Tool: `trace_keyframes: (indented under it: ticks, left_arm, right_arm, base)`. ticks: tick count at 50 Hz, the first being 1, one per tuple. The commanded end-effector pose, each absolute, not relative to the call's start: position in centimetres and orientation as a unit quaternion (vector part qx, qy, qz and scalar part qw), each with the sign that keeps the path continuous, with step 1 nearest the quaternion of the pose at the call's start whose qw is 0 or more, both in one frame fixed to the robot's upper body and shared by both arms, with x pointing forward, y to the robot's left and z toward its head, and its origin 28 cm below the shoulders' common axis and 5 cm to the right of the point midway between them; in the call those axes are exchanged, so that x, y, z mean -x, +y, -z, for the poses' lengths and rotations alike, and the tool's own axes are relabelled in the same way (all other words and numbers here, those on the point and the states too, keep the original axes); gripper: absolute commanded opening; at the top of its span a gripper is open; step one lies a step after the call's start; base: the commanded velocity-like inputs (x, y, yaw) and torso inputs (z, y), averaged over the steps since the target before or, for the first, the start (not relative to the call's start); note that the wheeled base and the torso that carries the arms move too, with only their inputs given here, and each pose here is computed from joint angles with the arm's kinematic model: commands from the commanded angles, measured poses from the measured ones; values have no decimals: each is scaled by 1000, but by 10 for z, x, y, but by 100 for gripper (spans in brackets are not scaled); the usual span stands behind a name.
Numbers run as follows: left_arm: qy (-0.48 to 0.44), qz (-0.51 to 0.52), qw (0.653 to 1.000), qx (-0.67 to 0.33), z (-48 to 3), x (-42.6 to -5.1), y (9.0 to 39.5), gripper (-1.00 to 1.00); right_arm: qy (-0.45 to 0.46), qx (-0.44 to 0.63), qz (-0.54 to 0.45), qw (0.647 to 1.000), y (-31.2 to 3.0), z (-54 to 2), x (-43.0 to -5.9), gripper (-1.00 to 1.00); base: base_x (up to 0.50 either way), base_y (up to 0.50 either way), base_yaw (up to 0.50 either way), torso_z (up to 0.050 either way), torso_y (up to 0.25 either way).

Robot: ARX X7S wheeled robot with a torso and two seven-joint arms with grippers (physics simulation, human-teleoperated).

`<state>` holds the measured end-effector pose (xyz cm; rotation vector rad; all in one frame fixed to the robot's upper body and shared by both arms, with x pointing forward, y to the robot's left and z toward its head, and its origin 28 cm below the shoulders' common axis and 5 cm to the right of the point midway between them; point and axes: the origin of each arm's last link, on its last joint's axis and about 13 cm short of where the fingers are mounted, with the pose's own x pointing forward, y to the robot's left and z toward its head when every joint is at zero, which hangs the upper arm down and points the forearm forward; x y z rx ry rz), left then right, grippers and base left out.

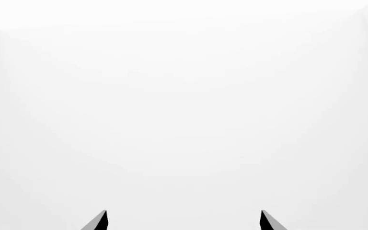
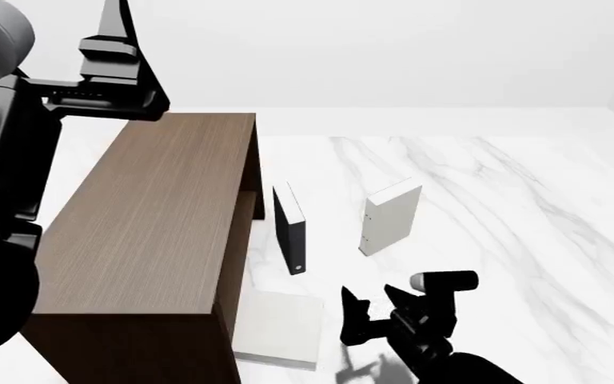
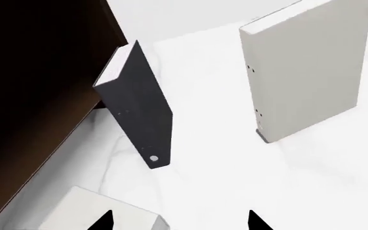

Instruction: Pick up the book on the right and place it under the cabinet shelf.

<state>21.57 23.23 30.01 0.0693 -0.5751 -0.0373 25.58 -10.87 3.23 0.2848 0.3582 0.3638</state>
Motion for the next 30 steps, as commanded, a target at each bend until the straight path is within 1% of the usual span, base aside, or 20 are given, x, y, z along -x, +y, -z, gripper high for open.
trace_keyframes:
  ticks: [1, 17, 27, 30]
  left_arm:
    - [-290, 14, 956, -36, -307, -214, 232, 100]
    - [-317, 12, 948, -36, -335, -196, 230, 100]
    - [-320, 15, 947, -37, -337, -189, 230, 100]
    - [-319, 15, 947, -36, -336, -188, 230, 100]
  right_arm:
    - [110, -58, -153, 980, -118, -39, -247, 100]
    - [100, -25, -135, 985, -123, -34, -241, 100]
    - [94, -25, -129, 987, -122, -34, -242, 100]
    - [91, -24, -128, 987, -122, -33, -242, 100]
  base:
    - [0, 0, 0, 0, 0]
    - [0, 0, 0, 0, 0]
    - [0, 0, 0, 0, 0]
    - [0, 0, 0, 0, -97]
